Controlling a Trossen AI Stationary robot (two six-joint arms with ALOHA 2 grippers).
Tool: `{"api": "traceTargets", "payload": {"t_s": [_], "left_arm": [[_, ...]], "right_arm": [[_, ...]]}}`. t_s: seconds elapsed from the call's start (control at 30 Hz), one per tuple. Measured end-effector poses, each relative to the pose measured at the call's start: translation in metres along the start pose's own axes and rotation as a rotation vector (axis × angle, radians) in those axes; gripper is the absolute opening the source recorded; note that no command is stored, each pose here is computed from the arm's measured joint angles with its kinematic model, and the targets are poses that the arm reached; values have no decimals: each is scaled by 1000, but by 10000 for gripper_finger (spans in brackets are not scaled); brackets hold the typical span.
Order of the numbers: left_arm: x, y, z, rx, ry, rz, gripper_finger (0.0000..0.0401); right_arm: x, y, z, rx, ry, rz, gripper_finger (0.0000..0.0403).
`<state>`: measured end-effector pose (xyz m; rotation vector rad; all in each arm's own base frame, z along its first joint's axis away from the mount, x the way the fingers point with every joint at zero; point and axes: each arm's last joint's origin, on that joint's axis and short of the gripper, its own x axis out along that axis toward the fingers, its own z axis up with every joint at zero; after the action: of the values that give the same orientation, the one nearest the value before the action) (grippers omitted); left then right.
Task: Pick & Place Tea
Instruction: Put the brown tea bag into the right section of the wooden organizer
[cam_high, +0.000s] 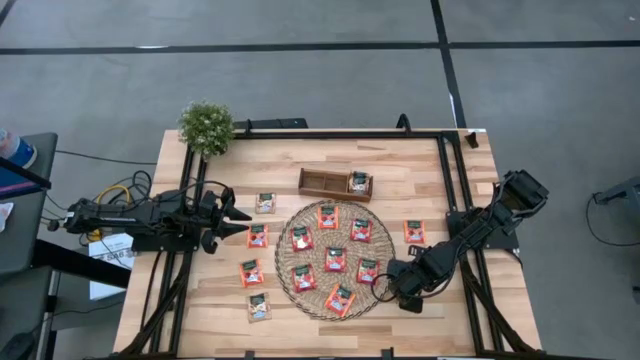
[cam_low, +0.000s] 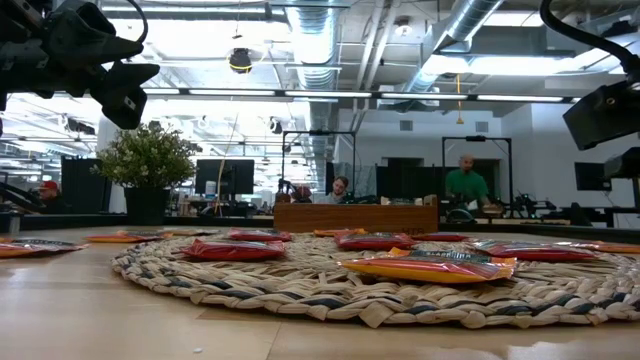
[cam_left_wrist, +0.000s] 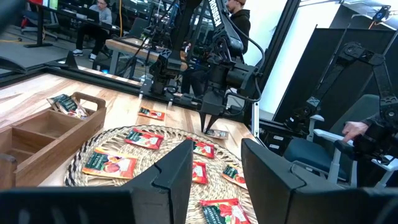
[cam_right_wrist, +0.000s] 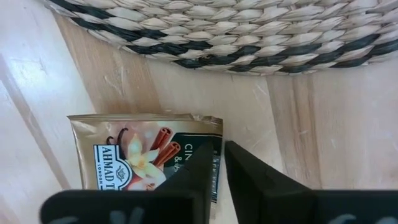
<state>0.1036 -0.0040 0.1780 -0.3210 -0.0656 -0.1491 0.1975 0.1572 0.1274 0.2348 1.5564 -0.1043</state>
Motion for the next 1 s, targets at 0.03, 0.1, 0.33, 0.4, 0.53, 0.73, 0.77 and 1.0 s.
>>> {"api": "traceTargets", "payload": {"t_s": [0.03, 0.1, 0.33, 0.4, 0.53, 0.73, 0.77, 1.0], "left_arm": [[0, 0, 0, 0, 0, 0, 128], [0, 0, 0, 0, 0, 0, 128], [0, 0, 0, 1, 0, 0, 128], [0, 0, 0, 1, 0, 0, 128], [0, 0, 0, 2, 0, 0, 128], [0, 0, 0, 2, 0, 0, 128], [0, 0, 0, 2, 0, 0, 128], [0, 0, 0, 2, 0, 0, 128]], "right_arm": [[0, 0, 0, -1, 1, 1, 53], [0, 0, 0, -1, 2, 5, 68], [-2, 1, 0, -2, 9, 23, 108], [-4, 1, 0, 2, 7, 29, 112], [-8, -5, -6, 10, 40, 10, 110], [-12, -14, -14, 44, 109, -79, 99], [-12, -14, -14, 43, 110, -79, 99], [-16, -10, -11, 33, 102, -47, 99]]}}
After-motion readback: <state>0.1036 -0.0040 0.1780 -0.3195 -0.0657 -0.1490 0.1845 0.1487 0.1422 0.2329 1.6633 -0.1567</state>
